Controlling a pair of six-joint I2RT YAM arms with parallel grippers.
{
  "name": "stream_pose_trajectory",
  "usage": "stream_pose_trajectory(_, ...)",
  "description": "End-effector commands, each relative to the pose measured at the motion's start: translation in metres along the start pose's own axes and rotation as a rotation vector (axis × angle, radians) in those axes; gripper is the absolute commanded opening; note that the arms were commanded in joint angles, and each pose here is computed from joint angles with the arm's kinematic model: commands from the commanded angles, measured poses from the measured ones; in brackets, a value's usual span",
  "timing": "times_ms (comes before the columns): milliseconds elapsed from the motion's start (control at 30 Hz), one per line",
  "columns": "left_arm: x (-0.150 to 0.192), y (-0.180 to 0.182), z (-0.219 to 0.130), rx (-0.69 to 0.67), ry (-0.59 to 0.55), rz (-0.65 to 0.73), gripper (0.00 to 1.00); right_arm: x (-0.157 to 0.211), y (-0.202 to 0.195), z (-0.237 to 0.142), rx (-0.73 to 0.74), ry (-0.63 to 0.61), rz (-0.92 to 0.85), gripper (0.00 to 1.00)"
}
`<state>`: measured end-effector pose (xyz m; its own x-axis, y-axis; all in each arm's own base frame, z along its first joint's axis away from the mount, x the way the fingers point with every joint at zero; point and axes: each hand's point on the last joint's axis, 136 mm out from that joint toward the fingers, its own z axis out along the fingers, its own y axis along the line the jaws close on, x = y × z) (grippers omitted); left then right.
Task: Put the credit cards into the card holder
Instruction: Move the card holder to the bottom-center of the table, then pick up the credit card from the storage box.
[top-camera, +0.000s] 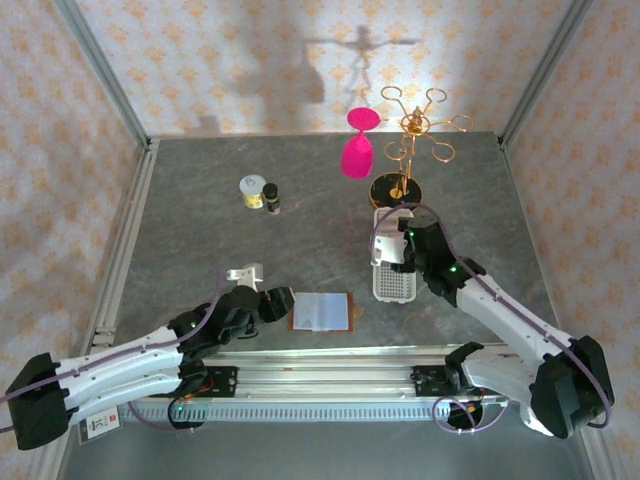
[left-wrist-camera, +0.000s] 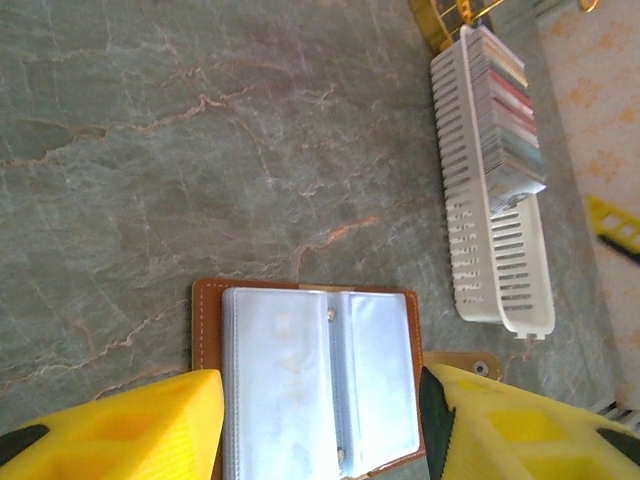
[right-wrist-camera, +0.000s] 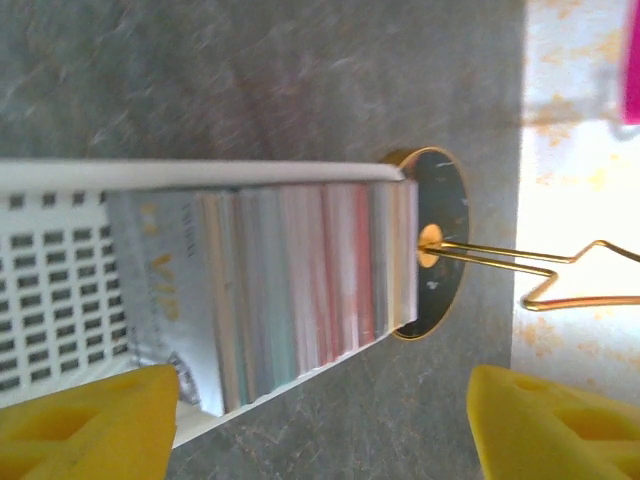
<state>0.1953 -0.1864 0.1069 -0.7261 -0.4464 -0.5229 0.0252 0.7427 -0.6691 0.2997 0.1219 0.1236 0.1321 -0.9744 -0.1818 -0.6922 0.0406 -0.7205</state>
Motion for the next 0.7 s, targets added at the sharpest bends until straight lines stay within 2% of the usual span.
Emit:
stream_pose_trajectory(0,0.003,0.017,-0.003,-0.046,-0.006,0.034,0.56,-0.004,0.003,0.008,-0.001,-0.044,-0.053,0.81)
stream_pose_trajectory(100,0.006,0.017,-0.004,-0.033,0.002,0.032,0.57,-0.008,0.002,0.014,-0.008,-0.059,-0.041,0.87)
stream_pose_trajectory(233,0.01,0.02,-0.003,-0.039,0.013,0.03,0.57,-0.006,0.005,0.028,-0.009,-0.048,-0.035,0.9)
stream_pose_trajectory(467,0.012,0.021,-0.001,-0.03,0.017,0.02,0.57,-0.007,0.006,0.049,-0.035,-0.041,-0.009,0.9)
stream_pose_trajectory(667,0.013,0.023,0.001,-0.043,0.02,0.023,0.57,-0.004,0.003,0.059,-0.035,-0.018,-0.012,0.86)
